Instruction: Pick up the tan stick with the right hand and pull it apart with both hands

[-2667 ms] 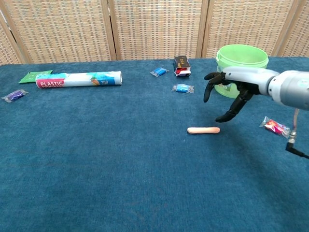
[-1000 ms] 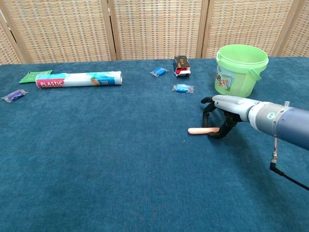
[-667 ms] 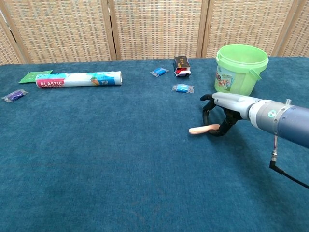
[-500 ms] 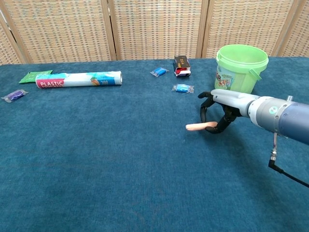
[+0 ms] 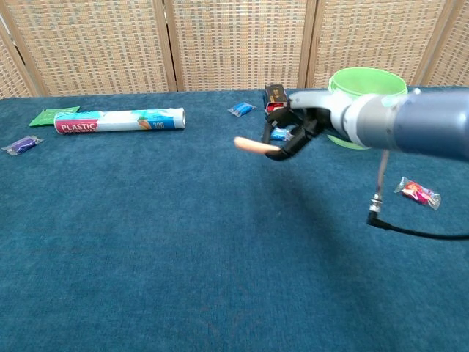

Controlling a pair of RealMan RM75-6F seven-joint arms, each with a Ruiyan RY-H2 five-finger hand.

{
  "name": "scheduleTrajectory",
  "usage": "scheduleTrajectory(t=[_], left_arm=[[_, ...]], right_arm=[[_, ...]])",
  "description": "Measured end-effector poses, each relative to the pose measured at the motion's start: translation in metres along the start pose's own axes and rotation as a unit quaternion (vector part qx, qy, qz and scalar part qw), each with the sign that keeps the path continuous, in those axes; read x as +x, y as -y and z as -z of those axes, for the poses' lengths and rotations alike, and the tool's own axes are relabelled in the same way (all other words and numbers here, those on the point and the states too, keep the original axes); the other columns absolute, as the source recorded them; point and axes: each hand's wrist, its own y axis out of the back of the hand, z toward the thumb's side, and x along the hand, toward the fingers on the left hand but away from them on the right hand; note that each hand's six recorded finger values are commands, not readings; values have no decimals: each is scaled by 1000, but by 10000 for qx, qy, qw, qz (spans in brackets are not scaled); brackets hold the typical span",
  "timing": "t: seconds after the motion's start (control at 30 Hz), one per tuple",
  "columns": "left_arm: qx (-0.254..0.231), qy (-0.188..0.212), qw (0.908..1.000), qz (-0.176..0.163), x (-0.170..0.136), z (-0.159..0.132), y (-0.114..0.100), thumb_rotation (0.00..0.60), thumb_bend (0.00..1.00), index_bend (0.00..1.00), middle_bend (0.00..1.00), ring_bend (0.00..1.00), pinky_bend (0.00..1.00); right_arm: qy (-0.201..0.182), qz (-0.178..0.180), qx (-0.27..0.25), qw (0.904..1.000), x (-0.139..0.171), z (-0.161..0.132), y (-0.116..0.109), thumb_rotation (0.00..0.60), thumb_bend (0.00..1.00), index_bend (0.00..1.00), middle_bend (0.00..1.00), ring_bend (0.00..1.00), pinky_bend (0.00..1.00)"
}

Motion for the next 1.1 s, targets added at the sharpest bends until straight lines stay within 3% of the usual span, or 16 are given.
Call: scheduleTrajectory(t=[0.13,0.27,0.4,0.47,0.77,1.1], left_arm=[[-129,500,9984,-214,25,-16,-13,600,0,155,0,0,0],[-65,954,9943,-465,53,-36,-25,600,0,209,0,0,0],[-108,1377,9886,-602,76,-62,-28,600,70,258,0,0,0],[-24,1590,9849,-681,88,-79,-25,600,132,314,0,0,0],[163,1999,9758,-875,122,-124,4,600,160,418,0,0,0],[256,2219,9720,-725,131,-155,27,600,160,435,0,0,0]], right_arm=[[-40,-127,-531,9985,-7,-25,-2,600,542,668,86,0,0],[-21,-313,-1036,9941,-14,-48,2,600,543,669,87,0,0],[-20,-502,-1130,9923,-17,-64,14,600,545,669,87,0,0],[20,-584,-1164,9915,-17,-65,21,600,546,669,87,0,0],[76,-693,-1152,9909,-14,-66,35,600,547,673,100,0,0],[91,-652,-1048,9923,-10,-67,38,600,549,673,100,0,0]])
